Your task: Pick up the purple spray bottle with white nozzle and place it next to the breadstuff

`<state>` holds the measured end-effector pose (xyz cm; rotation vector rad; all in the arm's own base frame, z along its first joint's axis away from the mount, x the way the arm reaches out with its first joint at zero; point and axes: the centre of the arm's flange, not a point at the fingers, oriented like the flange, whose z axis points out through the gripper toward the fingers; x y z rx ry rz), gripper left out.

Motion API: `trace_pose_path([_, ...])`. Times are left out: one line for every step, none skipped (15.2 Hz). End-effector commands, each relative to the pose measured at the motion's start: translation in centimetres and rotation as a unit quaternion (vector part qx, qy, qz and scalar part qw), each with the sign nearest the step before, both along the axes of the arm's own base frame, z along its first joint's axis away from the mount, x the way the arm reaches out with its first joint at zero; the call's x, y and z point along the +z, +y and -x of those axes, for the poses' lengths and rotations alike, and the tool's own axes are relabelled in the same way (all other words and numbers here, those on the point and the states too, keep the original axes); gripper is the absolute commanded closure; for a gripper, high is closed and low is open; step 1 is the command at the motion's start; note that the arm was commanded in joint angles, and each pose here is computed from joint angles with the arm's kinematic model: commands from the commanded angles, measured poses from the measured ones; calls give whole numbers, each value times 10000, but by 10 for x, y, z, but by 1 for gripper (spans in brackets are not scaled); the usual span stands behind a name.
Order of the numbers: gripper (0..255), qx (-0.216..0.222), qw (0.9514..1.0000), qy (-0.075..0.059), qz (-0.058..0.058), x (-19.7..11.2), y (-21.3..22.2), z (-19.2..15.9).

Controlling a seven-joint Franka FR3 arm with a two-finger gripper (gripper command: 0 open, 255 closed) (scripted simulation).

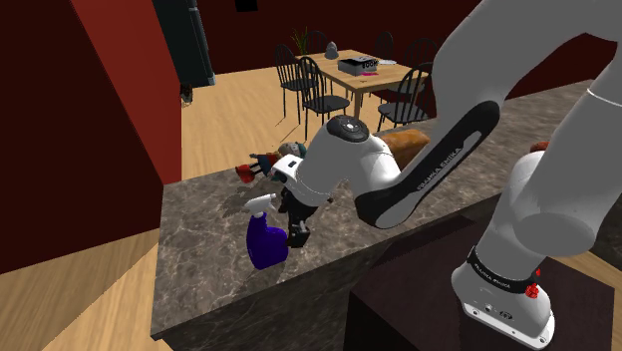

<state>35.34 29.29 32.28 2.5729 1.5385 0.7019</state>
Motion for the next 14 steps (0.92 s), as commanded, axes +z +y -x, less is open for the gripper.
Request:
trace_pose_path([0,8,10000,-2,-3,-9,2,-5])
trace_pose_path([0,8,10000,-2,-3,-17,3,-8])
trace_pose_path([0,8,10000,-2,-3,-17,3,-8])
trace_pose_path([0,8,10000,-2,-3,-17,3,-8])
trace_pose_path([0,8,10000,-1,-3,-17,3,-8])
trace_pose_path([0,8,10000,-2,-3,-17,3,-8])
trace_pose_path([0,8,10000,-2,-3,-17,3,-8])
trace_pose_path([0,8,10000,-2,-3,-17,3,-8])
trace_pose_path([0,8,10000,-2,-3,-17,3,-8])
trace_pose_path([0,8,10000,-1,-3,-17,3,-8])
trace_pose_path([255,8,10000,-1,-3,-17,3,-8])
trace_pose_path([255,8,10000,-1,-3,-17,3,-8])
trace_pose_path([255,8,10000,-1,-3,-17,3,-8])
trace_pose_path([255,8,10000,-1,-3,-17,3,-8])
